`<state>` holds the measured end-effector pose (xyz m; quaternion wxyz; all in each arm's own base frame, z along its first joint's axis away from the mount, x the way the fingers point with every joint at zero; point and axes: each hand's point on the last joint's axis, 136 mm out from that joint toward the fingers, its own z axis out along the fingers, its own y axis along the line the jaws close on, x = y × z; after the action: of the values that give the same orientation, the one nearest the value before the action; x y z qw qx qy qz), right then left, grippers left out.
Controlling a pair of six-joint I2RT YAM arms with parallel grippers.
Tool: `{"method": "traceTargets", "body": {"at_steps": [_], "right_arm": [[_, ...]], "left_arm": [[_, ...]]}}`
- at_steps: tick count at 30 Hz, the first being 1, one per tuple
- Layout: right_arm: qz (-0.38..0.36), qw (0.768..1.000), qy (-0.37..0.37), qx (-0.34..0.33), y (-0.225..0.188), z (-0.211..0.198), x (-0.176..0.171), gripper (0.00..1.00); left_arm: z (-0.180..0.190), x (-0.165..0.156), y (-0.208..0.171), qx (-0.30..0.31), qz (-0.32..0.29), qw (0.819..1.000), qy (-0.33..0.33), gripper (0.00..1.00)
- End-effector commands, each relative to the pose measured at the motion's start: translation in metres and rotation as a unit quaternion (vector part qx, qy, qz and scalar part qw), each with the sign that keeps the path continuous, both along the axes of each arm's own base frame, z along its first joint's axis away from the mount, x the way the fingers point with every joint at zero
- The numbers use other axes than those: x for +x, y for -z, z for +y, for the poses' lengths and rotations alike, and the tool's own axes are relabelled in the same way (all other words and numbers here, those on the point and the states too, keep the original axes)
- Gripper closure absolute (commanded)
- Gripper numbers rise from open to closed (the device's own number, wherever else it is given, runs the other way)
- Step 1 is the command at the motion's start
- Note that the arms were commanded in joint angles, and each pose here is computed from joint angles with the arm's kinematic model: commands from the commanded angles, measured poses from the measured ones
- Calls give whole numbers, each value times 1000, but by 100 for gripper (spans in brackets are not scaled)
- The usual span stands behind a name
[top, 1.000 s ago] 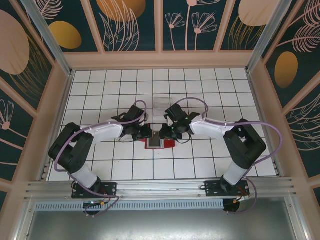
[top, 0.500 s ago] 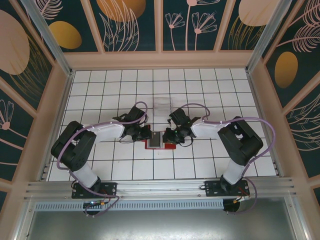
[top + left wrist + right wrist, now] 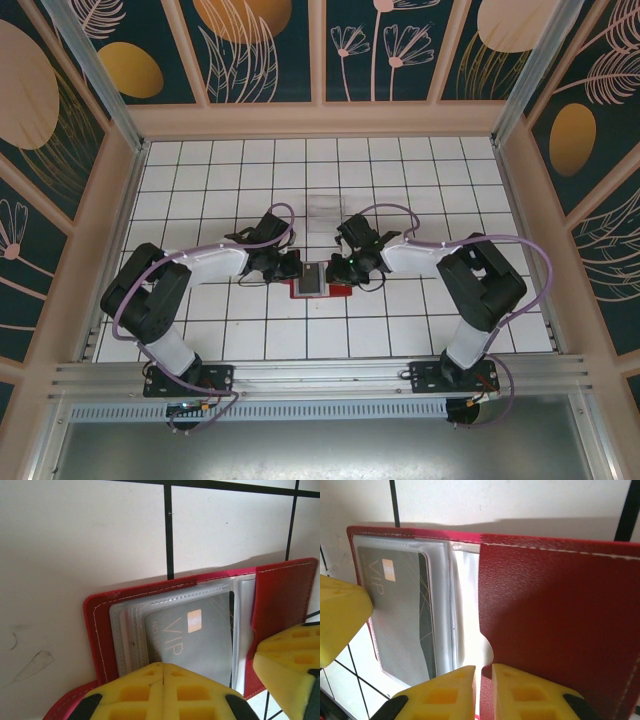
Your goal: Take the credit cards out of the card holder
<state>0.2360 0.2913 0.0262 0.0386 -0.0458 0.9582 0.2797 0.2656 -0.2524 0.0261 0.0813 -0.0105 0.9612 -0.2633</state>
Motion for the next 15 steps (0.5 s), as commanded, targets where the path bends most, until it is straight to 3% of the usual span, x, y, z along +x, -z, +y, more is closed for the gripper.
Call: {"method": "traceTargets", "body": {"at_steps": [1, 15], "right_arm": [[-21, 1000, 8, 9, -23, 4, 9, 81], [-23, 999, 0, 39, -29, 27, 22, 71]], "left_arm": [[5, -2, -8, 14, -2, 1000, -2, 93], [6, -7, 2, 17, 6, 1000, 6, 94]]}}
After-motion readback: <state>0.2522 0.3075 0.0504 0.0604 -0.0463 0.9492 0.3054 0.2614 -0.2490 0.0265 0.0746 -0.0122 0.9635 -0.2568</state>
